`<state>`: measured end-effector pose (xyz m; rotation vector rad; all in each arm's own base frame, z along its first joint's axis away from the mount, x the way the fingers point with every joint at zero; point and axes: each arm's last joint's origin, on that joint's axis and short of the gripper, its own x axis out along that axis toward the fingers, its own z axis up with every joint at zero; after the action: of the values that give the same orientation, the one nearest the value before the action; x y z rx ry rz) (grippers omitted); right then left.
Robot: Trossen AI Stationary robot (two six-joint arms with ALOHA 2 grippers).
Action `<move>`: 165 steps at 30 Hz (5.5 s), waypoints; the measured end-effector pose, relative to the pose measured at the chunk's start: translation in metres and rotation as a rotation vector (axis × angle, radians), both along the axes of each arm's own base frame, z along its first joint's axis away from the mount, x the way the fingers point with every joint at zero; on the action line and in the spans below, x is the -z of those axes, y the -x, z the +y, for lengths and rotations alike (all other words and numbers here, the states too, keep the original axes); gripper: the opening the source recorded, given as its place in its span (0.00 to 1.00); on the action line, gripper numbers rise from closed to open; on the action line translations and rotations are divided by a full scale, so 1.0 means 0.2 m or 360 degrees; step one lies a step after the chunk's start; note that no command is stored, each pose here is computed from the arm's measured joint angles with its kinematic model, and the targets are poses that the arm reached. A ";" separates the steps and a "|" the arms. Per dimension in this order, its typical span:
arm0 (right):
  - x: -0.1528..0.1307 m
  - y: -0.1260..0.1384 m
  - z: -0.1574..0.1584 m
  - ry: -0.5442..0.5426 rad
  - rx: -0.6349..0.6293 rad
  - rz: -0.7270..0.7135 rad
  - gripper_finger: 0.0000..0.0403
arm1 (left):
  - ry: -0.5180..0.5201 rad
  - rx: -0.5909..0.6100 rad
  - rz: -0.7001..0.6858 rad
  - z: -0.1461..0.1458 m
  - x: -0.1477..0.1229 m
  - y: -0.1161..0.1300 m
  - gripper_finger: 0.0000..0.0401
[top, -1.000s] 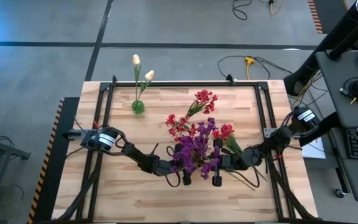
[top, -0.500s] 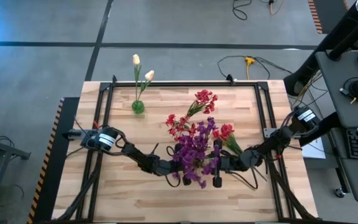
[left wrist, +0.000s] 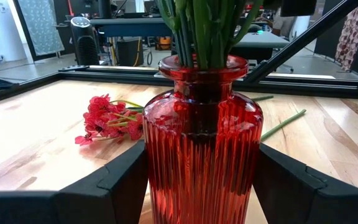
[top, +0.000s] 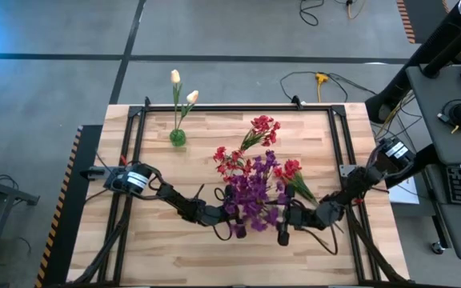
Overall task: Sort flowers into vase by color
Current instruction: Put the violet flowers into the red vase
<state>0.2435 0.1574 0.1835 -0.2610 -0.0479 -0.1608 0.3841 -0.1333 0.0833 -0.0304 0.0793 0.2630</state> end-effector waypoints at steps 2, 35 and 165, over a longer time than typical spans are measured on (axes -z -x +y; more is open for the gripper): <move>0.00 0.01 0.01 -0.0002 0.0010 0.0001 0.47 | 0.0000 0.0000 0.0000 0.00 0.00 0.00 0.58; -0.27 -0.04 0.07 -0.0042 0.0082 0.0257 0.28 | -0.0001 0.0000 0.0001 0.00 0.00 0.00 0.58; -0.27 -0.08 -0.04 -0.0284 0.0038 0.0452 0.42 | -0.0005 0.0000 0.0010 0.00 0.00 0.00 0.58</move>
<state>0.2593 0.1484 0.2372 -0.1044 0.2508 -0.1497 0.3841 -0.1331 0.0827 -0.0265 0.0851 0.2631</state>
